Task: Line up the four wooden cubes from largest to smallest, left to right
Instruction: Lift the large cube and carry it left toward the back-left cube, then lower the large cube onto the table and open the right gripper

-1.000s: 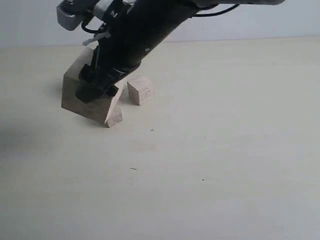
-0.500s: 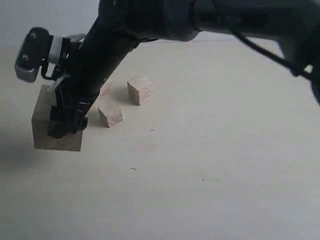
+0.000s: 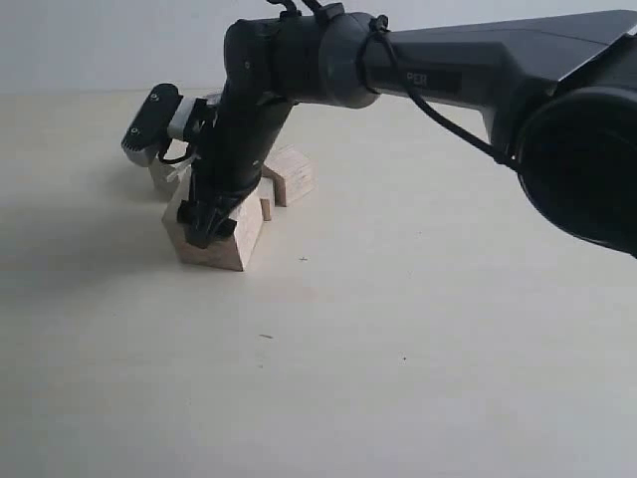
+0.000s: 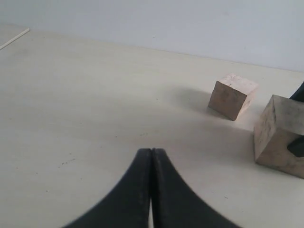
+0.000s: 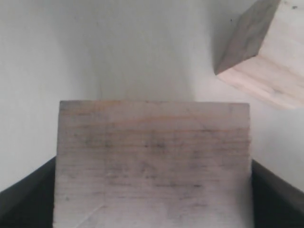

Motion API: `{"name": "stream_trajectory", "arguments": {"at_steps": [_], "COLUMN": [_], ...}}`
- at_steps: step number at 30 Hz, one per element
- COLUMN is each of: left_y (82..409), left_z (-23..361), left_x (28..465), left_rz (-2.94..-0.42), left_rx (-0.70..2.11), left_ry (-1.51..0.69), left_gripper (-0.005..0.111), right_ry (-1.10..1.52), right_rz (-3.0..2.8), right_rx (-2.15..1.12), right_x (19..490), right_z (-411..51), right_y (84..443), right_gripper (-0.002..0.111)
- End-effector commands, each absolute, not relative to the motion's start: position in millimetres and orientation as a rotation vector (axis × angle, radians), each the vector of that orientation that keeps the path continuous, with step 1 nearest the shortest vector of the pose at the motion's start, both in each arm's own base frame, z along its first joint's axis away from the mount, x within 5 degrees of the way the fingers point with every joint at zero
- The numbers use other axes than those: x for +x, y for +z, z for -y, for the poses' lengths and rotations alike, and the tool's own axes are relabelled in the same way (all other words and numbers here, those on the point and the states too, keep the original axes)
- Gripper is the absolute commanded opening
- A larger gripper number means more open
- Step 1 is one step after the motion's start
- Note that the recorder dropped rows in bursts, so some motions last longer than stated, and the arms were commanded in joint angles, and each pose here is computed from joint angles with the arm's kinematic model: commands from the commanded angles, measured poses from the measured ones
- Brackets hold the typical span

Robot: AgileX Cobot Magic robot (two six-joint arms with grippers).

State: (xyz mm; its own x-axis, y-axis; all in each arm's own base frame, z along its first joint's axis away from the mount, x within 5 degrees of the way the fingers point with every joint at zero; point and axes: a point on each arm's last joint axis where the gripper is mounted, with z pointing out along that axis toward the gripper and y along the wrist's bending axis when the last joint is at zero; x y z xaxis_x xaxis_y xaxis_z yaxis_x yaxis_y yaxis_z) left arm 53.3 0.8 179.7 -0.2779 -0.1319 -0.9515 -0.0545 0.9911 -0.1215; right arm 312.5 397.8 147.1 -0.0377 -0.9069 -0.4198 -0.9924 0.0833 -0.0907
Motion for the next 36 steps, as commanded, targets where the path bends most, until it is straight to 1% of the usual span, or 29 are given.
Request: {"name": "stream_trajectory", "arguments": {"at_steps": [1, 2, 4, 11, 22, 24, 25, 27, 28, 30, 34, 35, 36], "left_y": [181, 181, 181, 181, 181, 181, 181, 181, 181, 181, 181, 181, 181], "left_z": [-1, -1, -1, -1, -1, -1, -1, -1, -1, -1, -1, -1, -1], "left_x": [53, 53, 53, 53, 53, 53, 53, 53, 53, 53, 53, 53, 53], "left_rz": [-1.839, -1.839, -1.839, -1.839, -1.839, -1.839, -1.839, -1.839, -1.839, -1.839, -1.839, -1.839, -1.839], "left_rx": [-0.128, -0.128, -0.128, -0.128, -0.128, -0.128, -0.128, -0.128, -0.128, -0.128, -0.128, -0.128, -0.128], "left_ry": [-0.077, -0.077, -0.077, -0.077, -0.077, -0.077, -0.077, -0.077, -0.077, -0.077, -0.077, -0.077, -0.077], "left_gripper": [0.0, 0.0, 0.0, 0.0, 0.0, 0.0, 0.0, 0.0, 0.0, 0.0, 0.0, 0.0, 0.0], "right_ry": [0.493, 0.553, 0.615, 0.409, 0.435, 0.435, 0.435, 0.435, 0.434, 0.434, 0.433, 0.437, 0.437], "right_rz": [-1.835, -1.774, -1.769, -1.893, -1.902, -1.902, -1.902, -1.899, -1.896, -1.89, -1.869, -1.871, -1.871], "right_rx": [-2.123, -2.172, -2.148, -2.129, -2.115, -2.115, -2.115, -2.117, -2.115, -2.11, -2.086, -2.076, -2.071], "right_x": [299, 294, 290, 299, 298, 298, 298, 298, 298, 298, 297, 297, 297], "right_z": [-397, -398, -402, -394, -395, -395, -395, -395, -395, -394, -394, -394, -394], "right_y": [151, 152, 154, 149, 149, 149, 149, 150, 152, 156, 169, 171, 173], "right_gripper": [0.0, 0.0, 0.0, 0.0, 0.0, 0.002, 0.005, 0.017, 0.025, 0.044, 0.099, 0.105, 0.105]}}
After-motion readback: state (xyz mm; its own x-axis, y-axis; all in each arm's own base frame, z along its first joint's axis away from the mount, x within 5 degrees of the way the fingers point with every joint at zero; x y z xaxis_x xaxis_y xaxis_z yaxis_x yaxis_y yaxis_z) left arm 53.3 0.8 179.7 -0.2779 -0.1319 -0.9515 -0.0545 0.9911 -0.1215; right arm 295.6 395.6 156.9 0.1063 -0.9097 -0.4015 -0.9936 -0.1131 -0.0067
